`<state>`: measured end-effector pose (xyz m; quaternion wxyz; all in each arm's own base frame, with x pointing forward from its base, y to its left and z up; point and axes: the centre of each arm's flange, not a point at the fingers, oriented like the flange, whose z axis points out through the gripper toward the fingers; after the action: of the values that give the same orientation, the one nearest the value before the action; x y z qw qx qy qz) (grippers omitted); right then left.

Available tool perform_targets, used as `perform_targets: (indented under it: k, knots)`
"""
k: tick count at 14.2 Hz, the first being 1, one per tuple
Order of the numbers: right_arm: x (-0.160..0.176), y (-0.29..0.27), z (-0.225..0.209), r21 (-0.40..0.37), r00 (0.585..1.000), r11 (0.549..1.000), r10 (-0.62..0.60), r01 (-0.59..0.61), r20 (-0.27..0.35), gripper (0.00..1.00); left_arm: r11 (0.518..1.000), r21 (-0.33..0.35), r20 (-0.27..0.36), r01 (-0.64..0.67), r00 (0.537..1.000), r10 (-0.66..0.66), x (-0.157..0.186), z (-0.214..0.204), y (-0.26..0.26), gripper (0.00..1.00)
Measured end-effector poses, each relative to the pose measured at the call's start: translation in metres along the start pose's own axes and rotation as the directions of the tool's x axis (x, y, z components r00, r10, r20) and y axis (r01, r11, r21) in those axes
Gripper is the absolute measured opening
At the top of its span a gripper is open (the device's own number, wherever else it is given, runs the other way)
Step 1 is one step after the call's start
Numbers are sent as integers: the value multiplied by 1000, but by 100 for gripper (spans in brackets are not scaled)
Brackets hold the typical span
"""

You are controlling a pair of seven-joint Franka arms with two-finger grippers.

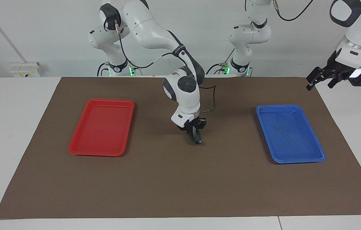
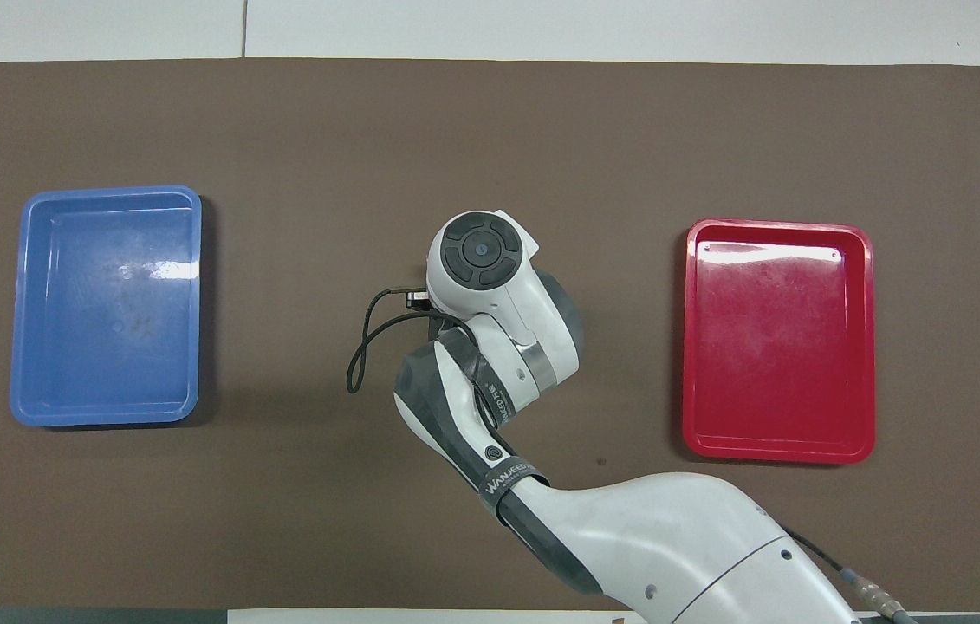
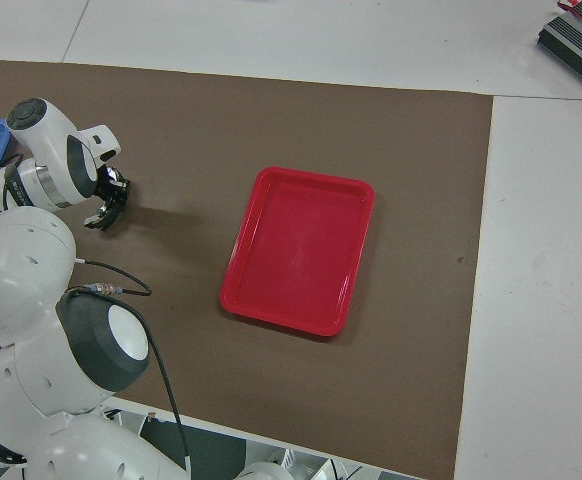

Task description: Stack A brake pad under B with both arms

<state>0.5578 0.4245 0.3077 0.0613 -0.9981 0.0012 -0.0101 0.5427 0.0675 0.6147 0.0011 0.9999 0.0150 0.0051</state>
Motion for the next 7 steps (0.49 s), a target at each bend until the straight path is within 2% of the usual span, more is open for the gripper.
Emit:
perform_targets:
  k: [7]
  knots:
    - [-14,-4,6,2,1000,1000,-15,15,-2,43,1000,0,3,-12,1000,12,1,2,2,100]
